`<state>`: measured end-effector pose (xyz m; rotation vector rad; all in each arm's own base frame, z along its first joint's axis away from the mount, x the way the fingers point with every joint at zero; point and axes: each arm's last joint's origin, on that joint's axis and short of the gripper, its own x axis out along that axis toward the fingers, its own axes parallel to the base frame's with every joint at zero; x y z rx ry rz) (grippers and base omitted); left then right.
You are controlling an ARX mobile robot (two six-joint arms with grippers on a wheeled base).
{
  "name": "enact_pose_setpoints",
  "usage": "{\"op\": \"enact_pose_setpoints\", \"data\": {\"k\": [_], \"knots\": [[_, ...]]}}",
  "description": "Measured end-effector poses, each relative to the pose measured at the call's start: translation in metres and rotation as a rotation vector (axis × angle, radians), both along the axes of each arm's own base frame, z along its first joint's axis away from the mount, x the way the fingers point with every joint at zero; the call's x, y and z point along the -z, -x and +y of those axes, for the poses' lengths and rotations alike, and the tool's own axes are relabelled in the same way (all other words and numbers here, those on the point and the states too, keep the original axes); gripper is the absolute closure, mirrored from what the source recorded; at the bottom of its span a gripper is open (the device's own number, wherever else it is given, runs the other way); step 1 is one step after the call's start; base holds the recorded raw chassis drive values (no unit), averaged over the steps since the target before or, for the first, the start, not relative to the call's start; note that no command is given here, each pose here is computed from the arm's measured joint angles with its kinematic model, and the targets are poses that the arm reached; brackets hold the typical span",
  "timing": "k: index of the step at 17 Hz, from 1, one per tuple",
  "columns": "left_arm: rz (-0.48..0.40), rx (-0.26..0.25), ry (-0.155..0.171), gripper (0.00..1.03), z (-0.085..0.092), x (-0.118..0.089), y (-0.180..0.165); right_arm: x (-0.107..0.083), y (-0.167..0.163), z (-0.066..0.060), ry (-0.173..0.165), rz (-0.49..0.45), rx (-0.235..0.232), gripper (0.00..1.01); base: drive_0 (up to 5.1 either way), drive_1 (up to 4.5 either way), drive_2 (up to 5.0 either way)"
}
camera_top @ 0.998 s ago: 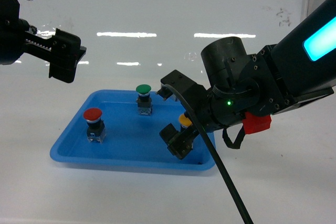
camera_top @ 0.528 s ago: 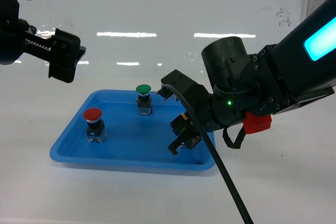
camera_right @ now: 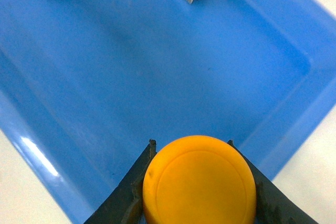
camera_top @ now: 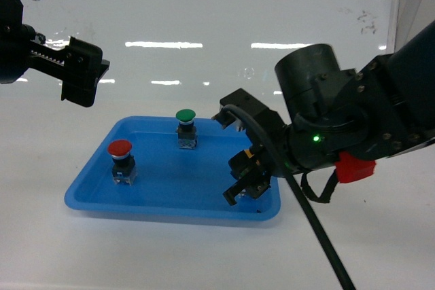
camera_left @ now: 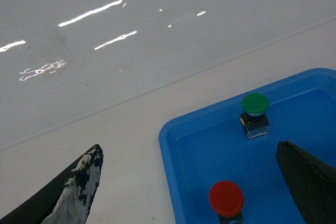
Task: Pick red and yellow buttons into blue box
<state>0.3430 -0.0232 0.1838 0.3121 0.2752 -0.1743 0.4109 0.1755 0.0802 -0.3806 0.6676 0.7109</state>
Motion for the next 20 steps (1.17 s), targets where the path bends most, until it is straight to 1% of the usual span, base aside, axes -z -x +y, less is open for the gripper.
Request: {"op": "enact_pose_setpoints", "data": {"k": [1, 2, 3, 4, 5, 6, 7, 12, 14, 15, 16, 18, 19, 20], "knots": [[0.000, 0.000, 0.000, 0.05, 0.000, 0.000, 0.000, -0.014, 0.004, -0.005, -0.033, -0.024, 0.018, 0.68, 0.0, 0.00, 0.0], [0.001, 0.000, 0.000, 0.05, 0.000, 0.000, 0.000, -0.032, 0.009, -0.012, -0.065, -0.051, 0.039, 0.68, 0.0, 0.00, 0.0], [0.001, 0.000, 0.000, 0.05, 0.000, 0.000, 0.000, -0.046, 0.015, -0.016, -0.095, -0.075, 0.049, 0.68, 0.0, 0.00, 0.0], [0.000, 0.000, 0.000, 0.05, 0.000, 0.000, 0.000, -0.058, 0.021, -0.022, -0.122, -0.090, 0.064, 0.68, 0.0, 0.00, 0.0], [0.000, 0.000, 0.000, 0.05, 0.000, 0.000, 0.000, -0.065, 0.028, -0.024, -0.135, -0.093, 0.061, 0.68, 0.0, 0.00, 0.0], [0.001, 0.000, 0.000, 0.05, 0.000, 0.000, 0.000, -0.066, 0.032, -0.028, -0.140, -0.090, 0.057, 0.68, 0.0, 0.00, 0.0], [0.000, 0.000, 0.000, 0.05, 0.000, 0.000, 0.000, -0.066, 0.032, -0.028, -0.135, -0.094, 0.053, 0.68, 0.0, 0.00, 0.0], [0.001, 0.000, 0.000, 0.05, 0.000, 0.000, 0.000, -0.066, 0.032, -0.028, -0.133, -0.095, 0.050, 0.68, 0.0, 0.00, 0.0], [0.001, 0.001, 0.000, 0.05, 0.000, 0.000, 0.000, -0.068, 0.037, -0.033, -0.140, -0.095, 0.054, 0.68, 0.0, 0.00, 0.0], [0.001, 0.000, 0.000, 0.05, 0.000, 0.000, 0.000, -0.073, 0.043, -0.038, -0.147, -0.098, 0.063, 0.68, 0.0, 0.00, 0.0], [0.000, 0.000, 0.000, 0.05, 0.000, 0.000, 0.000, -0.083, 0.049, -0.043, -0.163, -0.111, 0.070, 0.68, 0.0, 0.00, 0.0], [0.000, 0.000, 0.000, 0.05, 0.000, 0.000, 0.000, -0.106, 0.059, -0.048, -0.197, -0.158, 0.067, 0.68, 0.0, 0.00, 0.0], [0.001, 0.000, 0.000, 0.05, 0.000, 0.000, 0.000, -0.110, 0.061, -0.050, -0.203, -0.166, 0.065, 0.68, 0.0, 0.00, 0.0], [0.002, 0.005, 0.001, 0.05, 0.000, 0.000, 0.000, -0.110, 0.061, -0.051, -0.203, -0.167, 0.066, 0.68, 0.0, 0.00, 0.0]]}}
